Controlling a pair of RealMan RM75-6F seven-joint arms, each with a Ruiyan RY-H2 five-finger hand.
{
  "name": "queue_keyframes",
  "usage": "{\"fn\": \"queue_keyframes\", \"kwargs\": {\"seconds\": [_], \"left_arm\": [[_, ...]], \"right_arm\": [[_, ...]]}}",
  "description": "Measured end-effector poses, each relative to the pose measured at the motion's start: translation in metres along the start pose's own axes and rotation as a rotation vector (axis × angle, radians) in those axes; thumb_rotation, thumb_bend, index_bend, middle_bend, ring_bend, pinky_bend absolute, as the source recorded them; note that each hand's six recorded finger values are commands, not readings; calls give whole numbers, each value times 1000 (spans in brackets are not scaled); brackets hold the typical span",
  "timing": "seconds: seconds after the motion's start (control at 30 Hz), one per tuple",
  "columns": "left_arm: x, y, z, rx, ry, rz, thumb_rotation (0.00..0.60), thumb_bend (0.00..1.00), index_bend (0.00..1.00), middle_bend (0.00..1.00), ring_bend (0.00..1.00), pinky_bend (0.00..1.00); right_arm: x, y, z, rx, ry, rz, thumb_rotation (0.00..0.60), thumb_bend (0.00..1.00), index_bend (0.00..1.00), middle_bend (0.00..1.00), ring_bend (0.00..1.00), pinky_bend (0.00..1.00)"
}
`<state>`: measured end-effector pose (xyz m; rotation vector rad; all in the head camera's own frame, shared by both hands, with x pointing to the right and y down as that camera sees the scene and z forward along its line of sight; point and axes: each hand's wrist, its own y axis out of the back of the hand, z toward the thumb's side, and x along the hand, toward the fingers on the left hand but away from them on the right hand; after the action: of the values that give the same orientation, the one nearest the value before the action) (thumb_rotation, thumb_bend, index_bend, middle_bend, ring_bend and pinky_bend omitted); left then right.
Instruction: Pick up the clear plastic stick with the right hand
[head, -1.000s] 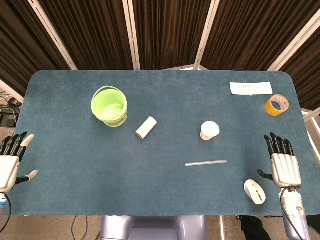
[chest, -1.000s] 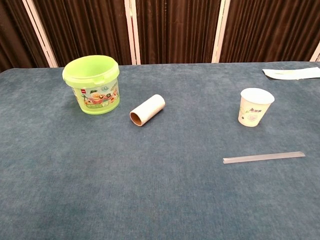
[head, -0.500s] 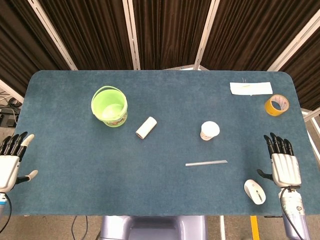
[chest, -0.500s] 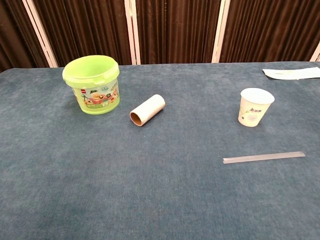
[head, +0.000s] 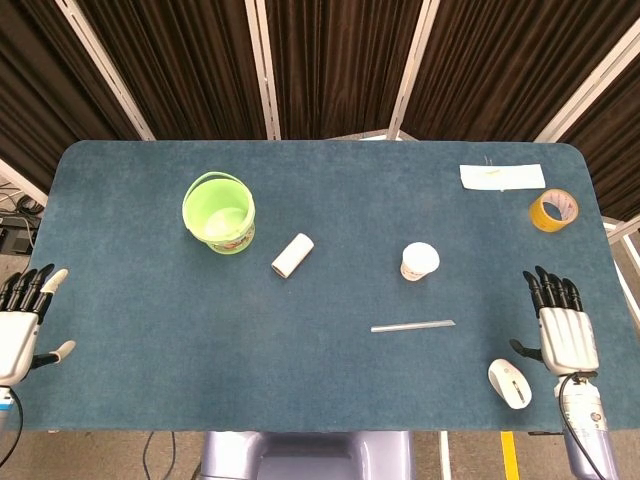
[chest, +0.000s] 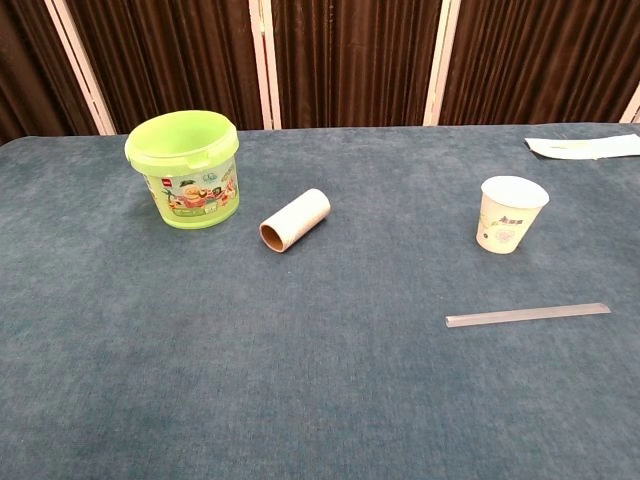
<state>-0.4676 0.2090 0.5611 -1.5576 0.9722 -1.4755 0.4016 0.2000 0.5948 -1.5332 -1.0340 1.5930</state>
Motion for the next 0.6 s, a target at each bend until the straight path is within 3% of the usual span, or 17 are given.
{"fn": "queue_keyframes", "kwargs": {"seconds": [0.17,0.23,0.6], "left_arm": [[0,0,0,0,-2,0,600,122,0,0,0,0],[0,0,0,0,-1,0,600,123,0,0,0,0],[0,0,0,0,-1,0,600,122,0,0,0,0]], "right_arm": [[2,-1,13,3,49,-13,600,124,334,189,0,0],[2,-4,17,-1,57,-7,600,124,377,211,0,0],[-4,-34,51,27,107,97,600,124,383,216,0,0]]}}
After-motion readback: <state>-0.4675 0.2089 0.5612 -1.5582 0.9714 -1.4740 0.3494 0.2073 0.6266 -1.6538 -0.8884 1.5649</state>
